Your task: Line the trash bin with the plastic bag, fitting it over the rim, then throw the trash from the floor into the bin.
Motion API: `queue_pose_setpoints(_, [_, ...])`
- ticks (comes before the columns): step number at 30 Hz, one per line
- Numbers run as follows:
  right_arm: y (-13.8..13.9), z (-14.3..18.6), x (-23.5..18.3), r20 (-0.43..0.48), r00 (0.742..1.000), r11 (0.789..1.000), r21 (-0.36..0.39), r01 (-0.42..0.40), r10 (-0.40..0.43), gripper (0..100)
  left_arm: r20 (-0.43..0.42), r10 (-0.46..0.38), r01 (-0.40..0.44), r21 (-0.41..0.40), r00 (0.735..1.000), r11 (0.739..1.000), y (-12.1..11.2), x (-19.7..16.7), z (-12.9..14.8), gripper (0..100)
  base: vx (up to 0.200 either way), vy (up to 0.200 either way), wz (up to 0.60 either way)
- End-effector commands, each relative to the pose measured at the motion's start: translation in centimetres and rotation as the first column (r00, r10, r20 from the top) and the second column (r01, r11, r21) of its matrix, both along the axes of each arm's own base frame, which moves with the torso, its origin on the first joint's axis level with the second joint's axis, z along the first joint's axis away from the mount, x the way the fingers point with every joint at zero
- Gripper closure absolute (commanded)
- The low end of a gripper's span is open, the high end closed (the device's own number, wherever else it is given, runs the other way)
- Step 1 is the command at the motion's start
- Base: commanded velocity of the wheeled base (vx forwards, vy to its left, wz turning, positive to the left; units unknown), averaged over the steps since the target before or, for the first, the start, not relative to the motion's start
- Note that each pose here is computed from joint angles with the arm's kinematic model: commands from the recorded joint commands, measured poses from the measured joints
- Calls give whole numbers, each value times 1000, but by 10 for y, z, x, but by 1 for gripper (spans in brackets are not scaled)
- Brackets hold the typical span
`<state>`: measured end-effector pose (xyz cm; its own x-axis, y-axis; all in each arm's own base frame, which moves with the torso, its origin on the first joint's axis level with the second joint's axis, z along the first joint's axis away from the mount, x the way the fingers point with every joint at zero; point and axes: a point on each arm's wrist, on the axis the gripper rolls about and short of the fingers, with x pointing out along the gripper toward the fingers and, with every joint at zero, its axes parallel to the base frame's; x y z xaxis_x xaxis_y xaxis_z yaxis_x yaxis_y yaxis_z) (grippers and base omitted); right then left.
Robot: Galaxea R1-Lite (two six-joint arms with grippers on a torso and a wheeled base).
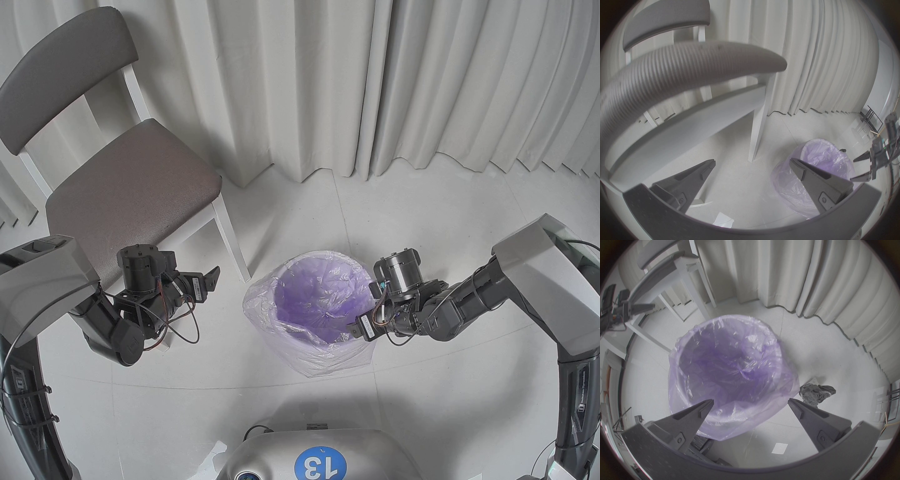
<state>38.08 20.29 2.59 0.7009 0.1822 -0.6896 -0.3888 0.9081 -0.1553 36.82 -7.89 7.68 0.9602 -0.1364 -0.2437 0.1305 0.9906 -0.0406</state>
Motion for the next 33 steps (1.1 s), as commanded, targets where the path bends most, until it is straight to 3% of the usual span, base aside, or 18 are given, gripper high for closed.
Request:
queue_pose_setpoints(1, [-4, -13, -8, -41, 999, 999, -34, -13, 12, 0, 22, 4, -4, -5, 1000, 1000, 3, -9, 13, 0, 0, 0, 0])
queue_pose_setpoints(8, [-12, -23, -17, -70, 998, 996, -85, 3, -9, 0, 2, 3, -3, -4, 1000, 1000, 7, -19, 6, 0, 0, 0, 0])
queue_pose_setpoints(29, [-17, -83, 23, -32, 999, 998, -46, 42, -44, 0, 2, 18, -18, -4, 1000, 1000, 16, -32, -16, 0, 0, 0, 0])
queue_pose_setpoints(33, [-19, -80, 32, -89, 996, 999, -44, 23, -27, 0, 11, 16, -16, -4, 1000, 1000, 15, -33, -17, 0, 0, 0, 0])
